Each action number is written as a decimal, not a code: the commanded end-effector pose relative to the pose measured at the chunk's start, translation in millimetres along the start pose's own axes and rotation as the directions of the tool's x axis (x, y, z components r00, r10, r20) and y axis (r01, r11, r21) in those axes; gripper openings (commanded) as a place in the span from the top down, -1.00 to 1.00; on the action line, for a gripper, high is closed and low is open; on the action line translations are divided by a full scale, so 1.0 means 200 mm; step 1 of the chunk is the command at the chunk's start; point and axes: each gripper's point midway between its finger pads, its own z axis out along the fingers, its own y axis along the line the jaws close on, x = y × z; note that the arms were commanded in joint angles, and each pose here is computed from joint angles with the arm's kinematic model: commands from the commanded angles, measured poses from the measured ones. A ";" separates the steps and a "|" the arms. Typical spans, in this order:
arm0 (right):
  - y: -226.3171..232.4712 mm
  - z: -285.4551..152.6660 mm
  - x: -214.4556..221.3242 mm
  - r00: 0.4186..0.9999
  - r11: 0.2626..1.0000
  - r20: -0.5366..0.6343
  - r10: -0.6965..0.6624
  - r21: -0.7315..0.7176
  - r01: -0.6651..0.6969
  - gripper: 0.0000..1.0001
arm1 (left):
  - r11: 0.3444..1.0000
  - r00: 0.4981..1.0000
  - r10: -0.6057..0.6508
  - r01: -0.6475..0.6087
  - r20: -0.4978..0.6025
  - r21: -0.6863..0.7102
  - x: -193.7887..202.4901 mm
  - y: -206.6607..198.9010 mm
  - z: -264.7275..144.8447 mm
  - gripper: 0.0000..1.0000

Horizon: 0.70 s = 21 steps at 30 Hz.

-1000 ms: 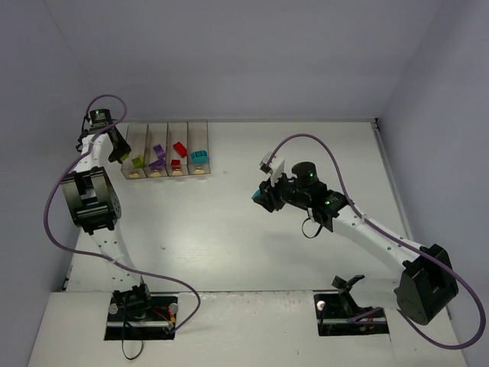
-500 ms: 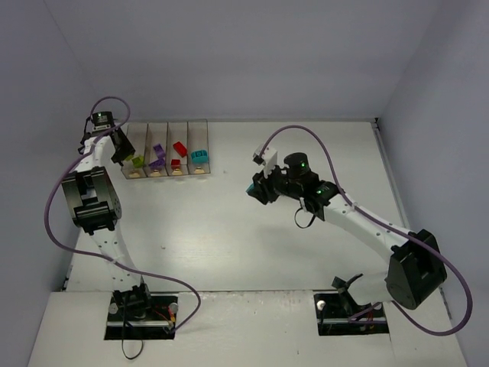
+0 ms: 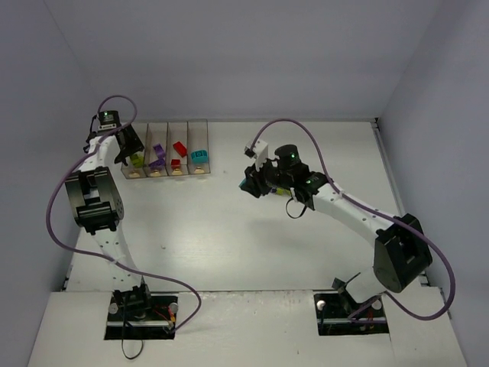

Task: Sort the legos into containers by color

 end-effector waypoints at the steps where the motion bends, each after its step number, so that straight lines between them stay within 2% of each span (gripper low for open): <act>1: -0.02 0.04 -0.28 0.987 0.997 0.144 -0.071 -0.021 0.075 0.99 | 0.999 0.986 0.010 -0.016 0.167 0.038 -0.25 -0.10 -0.26 -0.23; 5: -0.08 0.18 -0.37 0.983 0.995 0.163 -0.088 -0.037 0.095 0.96 | 0.999 0.979 0.014 -0.023 0.201 0.046 -0.28 -0.16 -0.43 -0.29; 10: -0.17 0.39 -0.52 0.972 0.991 0.206 -0.116 -0.042 0.127 0.94 | 0.997 0.980 0.024 -0.037 0.198 0.065 -0.17 -0.30 -0.67 -0.37; 12: -0.22 0.50 -0.58 0.965 0.990 0.228 -0.126 -0.032 0.137 0.92 | 0.997 0.988 0.031 -0.041 0.149 0.063 -0.05 -0.31 -0.70 -0.41; 13: -0.26 0.56 -0.62 0.961 0.989 0.244 -0.134 -0.026 0.144 0.92 | 0.994 0.988 0.037 -0.052 0.148 0.100 -0.01 -0.36 -0.77 -0.43; 15: -0.30 0.63 -0.66 0.955 0.989 0.258 -0.143 -0.011 0.151 0.91 | 0.987 0.994 0.054 -0.068 0.097 0.147 0.12 -0.39 -0.79 -0.44; 16: -0.33 0.70 -0.62 0.958 0.989 0.251 -0.140 -0.008 0.147 0.89 | 0.980 0.992 0.056 -0.075 0.109 0.182 0.14 -0.41 -0.87 -0.44; 17: -0.35 0.71 -0.70 0.946 0.987 0.282 -0.158 0.016 0.160 0.88 | 0.976 0.993 0.059 -0.079 0.101 0.203 0.17 -0.41 -0.91 -0.44; 19: -0.39 0.81 -0.68 0.944 0.986 0.284 -0.167 0.030 0.165 0.85 | 0.965 0.992 0.078 -0.100 0.099 0.241 0.27 -0.43 -1.01 -0.45; 20: -0.39 0.82 -0.74 0.934 0.985 0.312 -0.174 0.040 0.171 0.84 | 0.962 0.992 0.080 -0.103 0.101 0.253 0.29 -0.42 -1.04 -0.44; 21: -0.42 0.88 -0.69 0.939 0.986 0.300 -0.166 0.044 0.161 0.82 | 0.959 0.990 0.079 -0.107 0.113 0.262 0.33 -0.40 -1.11 -0.45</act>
